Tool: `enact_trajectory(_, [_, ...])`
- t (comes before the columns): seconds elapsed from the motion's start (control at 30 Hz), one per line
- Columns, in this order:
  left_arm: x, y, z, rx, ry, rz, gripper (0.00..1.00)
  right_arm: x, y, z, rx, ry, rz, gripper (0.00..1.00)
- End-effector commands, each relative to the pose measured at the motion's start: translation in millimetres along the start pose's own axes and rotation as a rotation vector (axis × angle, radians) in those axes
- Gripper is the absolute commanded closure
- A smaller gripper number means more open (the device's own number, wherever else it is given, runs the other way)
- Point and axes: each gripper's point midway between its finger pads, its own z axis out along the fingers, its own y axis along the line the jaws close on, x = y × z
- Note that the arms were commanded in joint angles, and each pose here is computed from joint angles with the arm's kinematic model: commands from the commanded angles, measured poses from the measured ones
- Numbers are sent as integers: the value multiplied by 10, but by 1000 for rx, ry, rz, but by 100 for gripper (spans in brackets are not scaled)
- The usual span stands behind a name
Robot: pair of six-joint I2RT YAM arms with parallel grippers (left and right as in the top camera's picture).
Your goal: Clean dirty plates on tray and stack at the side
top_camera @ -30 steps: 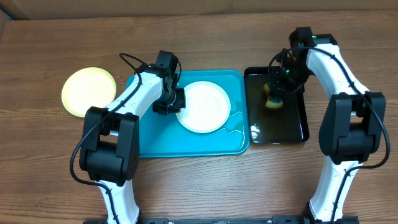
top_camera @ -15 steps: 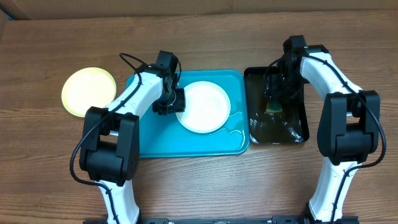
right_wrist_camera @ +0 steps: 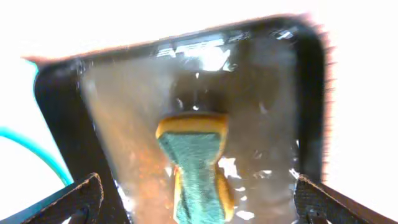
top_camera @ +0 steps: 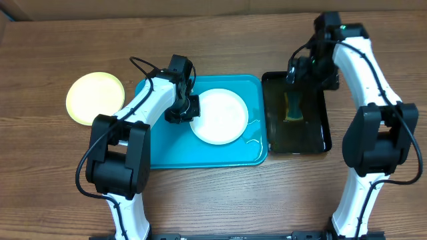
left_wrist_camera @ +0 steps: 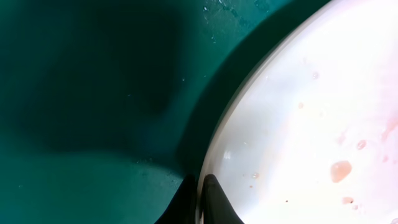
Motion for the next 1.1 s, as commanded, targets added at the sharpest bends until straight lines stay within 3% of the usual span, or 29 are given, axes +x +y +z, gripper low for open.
enact_trajectory(0.0, [-33,-4,-74,-15,-19,35,96,-231,-332,-374,72,-116,149,0])
enact_trajectory(0.17, [-185,-20,-439,-54,-137,53,96,-301,-625,-416,78,-134,213,0])
enact_trajectory(0.4, [-323,-12,-1289,-218,-405,83,96,-352,-752,-438,79,-152,240,0])
enact_trajectory(0.53, [-263,-104,-1721,-379,-563,139,96,-353,-752,-438,79,-153,240,0])
enact_trajectory(0.8, [16,-569,-2443,-899,-916,327,96,-352,-753,-438,79,-153,240,0])
enact_trajectory(1.07, [400,-1098,-2748,-1079,-1091,489,96,-352,-753,-438,79,-153,240,0])
